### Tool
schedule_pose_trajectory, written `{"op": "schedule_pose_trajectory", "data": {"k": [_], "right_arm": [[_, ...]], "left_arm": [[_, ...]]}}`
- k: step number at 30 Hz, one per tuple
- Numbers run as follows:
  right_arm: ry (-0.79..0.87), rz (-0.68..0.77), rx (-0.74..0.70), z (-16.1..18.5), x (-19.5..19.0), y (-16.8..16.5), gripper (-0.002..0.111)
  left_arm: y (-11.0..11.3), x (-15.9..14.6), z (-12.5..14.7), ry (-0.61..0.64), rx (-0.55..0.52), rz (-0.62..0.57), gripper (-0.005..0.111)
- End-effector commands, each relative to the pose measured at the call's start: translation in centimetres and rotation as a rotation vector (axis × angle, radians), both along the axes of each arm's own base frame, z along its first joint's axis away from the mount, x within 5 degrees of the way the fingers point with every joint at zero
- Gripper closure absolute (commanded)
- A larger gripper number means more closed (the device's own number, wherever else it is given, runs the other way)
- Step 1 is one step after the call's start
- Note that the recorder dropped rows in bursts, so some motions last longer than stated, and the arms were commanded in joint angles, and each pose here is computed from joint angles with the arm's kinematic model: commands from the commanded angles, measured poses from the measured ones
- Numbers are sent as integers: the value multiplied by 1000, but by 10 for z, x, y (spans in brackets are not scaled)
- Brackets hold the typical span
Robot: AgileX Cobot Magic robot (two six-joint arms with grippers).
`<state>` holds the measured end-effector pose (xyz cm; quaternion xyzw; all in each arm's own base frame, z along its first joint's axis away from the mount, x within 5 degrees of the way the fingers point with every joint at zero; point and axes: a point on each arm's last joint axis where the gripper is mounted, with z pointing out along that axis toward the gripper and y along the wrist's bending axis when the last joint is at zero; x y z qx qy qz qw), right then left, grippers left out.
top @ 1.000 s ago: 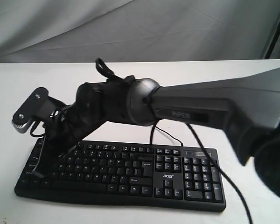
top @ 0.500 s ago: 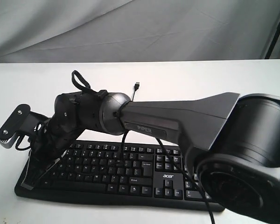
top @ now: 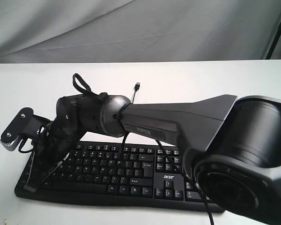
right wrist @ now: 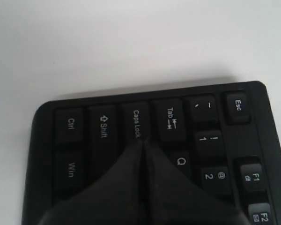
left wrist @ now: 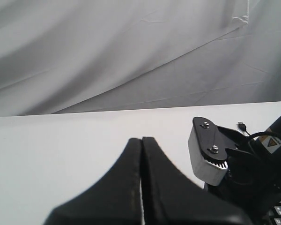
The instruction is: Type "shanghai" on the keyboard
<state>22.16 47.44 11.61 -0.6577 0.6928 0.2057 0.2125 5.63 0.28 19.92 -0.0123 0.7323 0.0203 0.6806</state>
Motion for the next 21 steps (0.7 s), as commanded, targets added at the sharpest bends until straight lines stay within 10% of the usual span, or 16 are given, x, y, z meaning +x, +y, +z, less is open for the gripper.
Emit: {"op": "schedule_pose_trajectory", "data": {"k": [1,9,21], "right_arm": [[-3,17,-14,1,-2,0,108],[-21,15,-49,52,5,-20,108],[0,-139,-47,19,-14,-87,108]], "left_arm": [[0,0,0,-7,-2,-6,107],[0,0,0,-7,-2,-6,107],[0,0,0,-7,-2,-6,107]]}}
